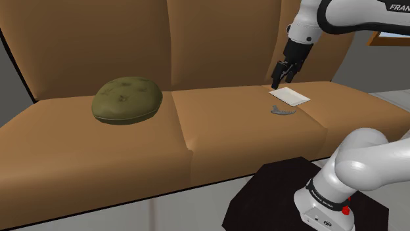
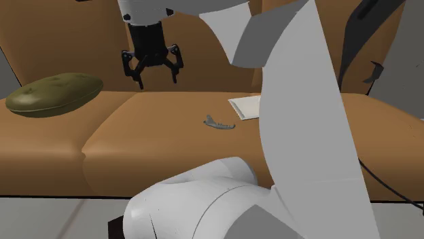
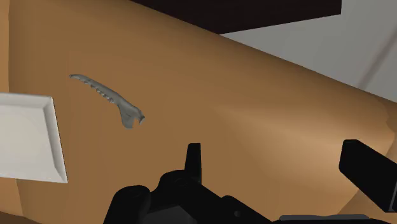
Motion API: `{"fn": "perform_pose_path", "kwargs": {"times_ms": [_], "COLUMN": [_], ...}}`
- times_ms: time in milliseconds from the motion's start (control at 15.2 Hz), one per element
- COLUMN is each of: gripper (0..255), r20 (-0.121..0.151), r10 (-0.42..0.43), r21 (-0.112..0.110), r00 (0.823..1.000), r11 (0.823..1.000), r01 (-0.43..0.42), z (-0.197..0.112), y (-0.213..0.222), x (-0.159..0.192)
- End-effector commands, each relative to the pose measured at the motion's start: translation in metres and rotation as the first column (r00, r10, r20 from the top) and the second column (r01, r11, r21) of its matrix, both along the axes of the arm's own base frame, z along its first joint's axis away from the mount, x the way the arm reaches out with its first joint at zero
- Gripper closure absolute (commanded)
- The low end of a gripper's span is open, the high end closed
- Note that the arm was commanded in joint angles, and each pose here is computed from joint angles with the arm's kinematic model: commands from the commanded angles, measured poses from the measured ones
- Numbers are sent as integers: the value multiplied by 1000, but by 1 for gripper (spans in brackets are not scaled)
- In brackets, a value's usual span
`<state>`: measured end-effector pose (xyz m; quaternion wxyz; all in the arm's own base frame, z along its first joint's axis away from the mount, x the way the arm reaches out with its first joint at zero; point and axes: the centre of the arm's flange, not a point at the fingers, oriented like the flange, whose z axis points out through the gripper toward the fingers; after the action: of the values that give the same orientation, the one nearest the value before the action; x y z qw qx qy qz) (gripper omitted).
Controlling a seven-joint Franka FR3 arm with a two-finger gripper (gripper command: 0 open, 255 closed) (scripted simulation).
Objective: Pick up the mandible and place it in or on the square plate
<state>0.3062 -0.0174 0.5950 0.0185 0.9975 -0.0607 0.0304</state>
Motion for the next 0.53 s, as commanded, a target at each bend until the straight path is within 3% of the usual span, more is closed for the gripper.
{"fn": "perform_pose_path", "kwargs": {"times_ms": [0, 198, 462], "gripper": [0, 0, 0], "r20": [0, -60, -138], "r10": [0, 123, 283], "r21": [0, 6, 25], "r00": [1000, 991, 949], "r11": [1000, 992, 959], "r01": [0, -123, -283], "z": [0, -25, -60], "y": [0, -31, -71], "x": [0, 4, 13]}}
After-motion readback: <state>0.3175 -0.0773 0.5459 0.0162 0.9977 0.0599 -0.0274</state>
